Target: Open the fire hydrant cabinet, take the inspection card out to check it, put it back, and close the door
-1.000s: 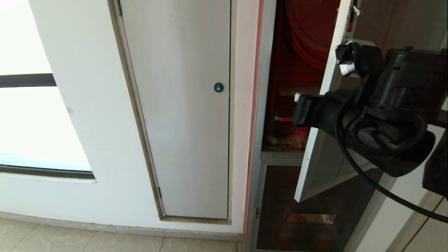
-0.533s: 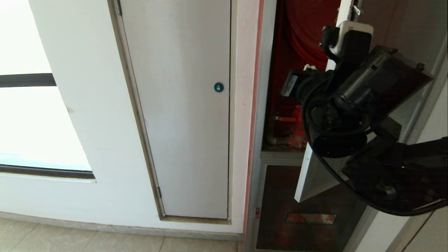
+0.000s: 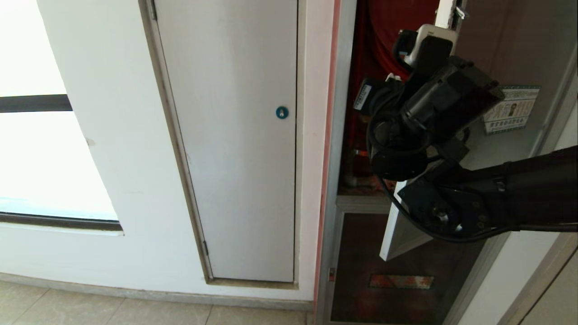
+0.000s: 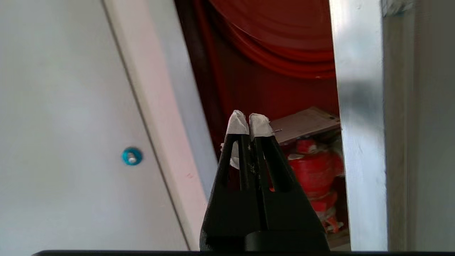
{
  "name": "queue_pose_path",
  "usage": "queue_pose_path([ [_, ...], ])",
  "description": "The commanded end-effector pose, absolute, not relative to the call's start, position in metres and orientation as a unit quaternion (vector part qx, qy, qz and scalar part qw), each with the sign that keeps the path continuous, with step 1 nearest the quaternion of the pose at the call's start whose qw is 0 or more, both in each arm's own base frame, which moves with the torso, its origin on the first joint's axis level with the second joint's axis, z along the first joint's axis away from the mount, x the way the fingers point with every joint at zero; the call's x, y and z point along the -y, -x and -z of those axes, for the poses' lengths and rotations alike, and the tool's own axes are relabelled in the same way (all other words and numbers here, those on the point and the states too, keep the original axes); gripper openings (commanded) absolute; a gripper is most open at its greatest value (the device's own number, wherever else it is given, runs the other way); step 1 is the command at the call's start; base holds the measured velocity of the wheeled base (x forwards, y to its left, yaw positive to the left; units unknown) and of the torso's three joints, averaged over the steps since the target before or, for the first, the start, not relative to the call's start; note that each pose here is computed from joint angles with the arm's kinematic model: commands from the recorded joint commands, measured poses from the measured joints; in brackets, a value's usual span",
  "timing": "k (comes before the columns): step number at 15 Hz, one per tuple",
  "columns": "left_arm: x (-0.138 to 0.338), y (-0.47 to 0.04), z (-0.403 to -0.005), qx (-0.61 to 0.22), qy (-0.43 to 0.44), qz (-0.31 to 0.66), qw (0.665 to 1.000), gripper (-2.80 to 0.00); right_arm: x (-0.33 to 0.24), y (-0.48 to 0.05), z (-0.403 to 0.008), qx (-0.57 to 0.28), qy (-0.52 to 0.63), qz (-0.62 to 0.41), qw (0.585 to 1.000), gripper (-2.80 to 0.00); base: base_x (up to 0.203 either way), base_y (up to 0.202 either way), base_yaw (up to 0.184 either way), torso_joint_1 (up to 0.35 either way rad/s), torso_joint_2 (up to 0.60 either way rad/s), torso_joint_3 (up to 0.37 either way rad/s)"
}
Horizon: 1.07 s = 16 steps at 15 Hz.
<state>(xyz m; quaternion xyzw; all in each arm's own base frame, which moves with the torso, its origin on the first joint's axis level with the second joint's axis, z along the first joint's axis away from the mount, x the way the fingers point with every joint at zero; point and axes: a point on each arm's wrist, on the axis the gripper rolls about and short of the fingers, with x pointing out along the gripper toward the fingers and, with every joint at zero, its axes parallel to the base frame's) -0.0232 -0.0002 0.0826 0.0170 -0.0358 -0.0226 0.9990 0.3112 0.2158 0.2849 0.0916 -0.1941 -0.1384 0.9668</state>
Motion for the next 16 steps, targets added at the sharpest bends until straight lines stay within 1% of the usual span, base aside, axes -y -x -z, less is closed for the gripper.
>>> queue_pose_path([
  [1, 0.0, 0.021, -0.075, 0.021, -0.017, 0.023, 0.999, -2.8, -0.219, -0.323, -0.28, 0.193, -0.089, 0.147, 0.966, -2.8, 0.0, 0.0, 0.0, 0.0, 0.0, 0.0],
  [7, 0.0, 0.021, -0.075, 0.022, -0.017, 0.023, 0.999, -2.8, -0.215, -0.332, -0.286, 0.198, -0.092, 0.156, 0.963, -2.8, 0.0, 0.0, 0.0, 0.0, 0.0, 0.0],
  [16, 0.0, 0.021, -0.075, 0.021, -0.017, 0.023, 0.999, -2.8, -0.199, -0.309, -0.294, 0.194, -0.094, 0.158, 0.964, -2.8, 0.0, 0.0, 0.0, 0.0, 0.0, 0.0],
])
